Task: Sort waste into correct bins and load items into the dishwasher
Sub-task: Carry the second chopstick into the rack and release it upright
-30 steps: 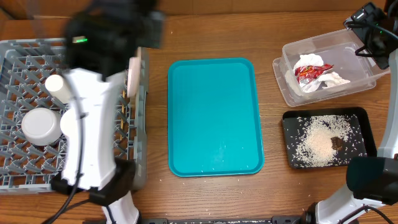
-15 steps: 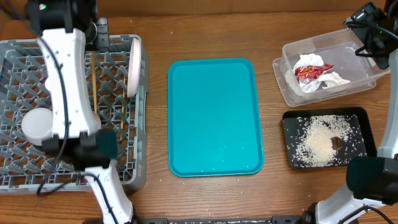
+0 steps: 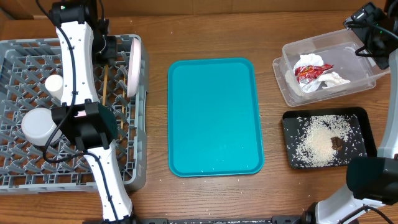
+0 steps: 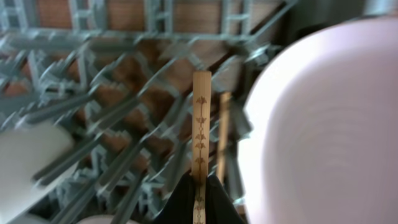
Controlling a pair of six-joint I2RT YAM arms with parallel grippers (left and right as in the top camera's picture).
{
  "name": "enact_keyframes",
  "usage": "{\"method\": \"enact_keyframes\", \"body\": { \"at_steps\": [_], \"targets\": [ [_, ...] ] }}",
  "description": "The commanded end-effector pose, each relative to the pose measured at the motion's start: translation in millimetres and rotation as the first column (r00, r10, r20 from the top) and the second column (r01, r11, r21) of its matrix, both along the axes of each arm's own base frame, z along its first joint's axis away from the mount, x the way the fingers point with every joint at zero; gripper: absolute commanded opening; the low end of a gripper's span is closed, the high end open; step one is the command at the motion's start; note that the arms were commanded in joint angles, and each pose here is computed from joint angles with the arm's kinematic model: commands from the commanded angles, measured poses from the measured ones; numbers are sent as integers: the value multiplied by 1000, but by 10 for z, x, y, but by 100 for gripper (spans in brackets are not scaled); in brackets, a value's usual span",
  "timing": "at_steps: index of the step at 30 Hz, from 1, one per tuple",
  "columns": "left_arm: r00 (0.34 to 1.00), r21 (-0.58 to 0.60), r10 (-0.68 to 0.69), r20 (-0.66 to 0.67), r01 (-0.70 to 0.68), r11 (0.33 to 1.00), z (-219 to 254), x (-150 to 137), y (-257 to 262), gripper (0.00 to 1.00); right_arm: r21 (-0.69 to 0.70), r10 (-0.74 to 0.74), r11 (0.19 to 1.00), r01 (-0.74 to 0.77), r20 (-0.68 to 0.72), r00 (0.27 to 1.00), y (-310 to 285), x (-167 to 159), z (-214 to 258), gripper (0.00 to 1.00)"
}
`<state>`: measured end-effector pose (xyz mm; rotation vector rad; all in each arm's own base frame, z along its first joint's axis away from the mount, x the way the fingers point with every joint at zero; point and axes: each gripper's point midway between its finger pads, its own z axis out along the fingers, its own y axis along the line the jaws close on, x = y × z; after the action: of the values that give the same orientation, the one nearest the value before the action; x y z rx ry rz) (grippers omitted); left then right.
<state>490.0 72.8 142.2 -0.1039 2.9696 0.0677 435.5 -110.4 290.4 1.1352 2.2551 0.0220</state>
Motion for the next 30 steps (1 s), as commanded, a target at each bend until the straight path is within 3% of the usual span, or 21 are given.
{"method": "enact_keyframes", "body": {
  "at_steps": [1, 10, 12, 17, 21, 23, 30],
  "targets": [
    [996, -69, -79, 34, 81, 994, 22, 63, -149, 8, -7, 3, 1000, -3, 11, 1000, 6, -1, 38, 100],
    [997, -70, -74, 32, 76, 995, 22, 58, -135, 13, -6, 3, 1000, -3, 11, 1000, 6, -1, 38, 100],
    [998, -74, -57, 30, 60, 995, 21, 53, -135, 20, -6, 3, 1000, -3, 11, 1000, 6, -1, 38, 100],
    [1000, -91, 16, 24, -14, 996, 69, 17, -144, 13, -7, 3, 1000, -3, 11, 1000, 6, -1, 38, 100],
    [996, -105, 21, 82, -12, 994, 435, -56, -191, 10, -6, 3, 1000, -3, 11, 1000, 6, -1, 38, 100],
    [991, -106, 40, 129, -26, 994, 685, -104, -196, 16, -6, 3, 1000, -3, 11, 1000, 6, -1, 38, 100],
    [947, -175, 73, 312, -18, 984, 1664, -497, -388, 59, -6, 3, 1000, -3, 11, 1000, 6, -1, 38, 100]
  ]
}}
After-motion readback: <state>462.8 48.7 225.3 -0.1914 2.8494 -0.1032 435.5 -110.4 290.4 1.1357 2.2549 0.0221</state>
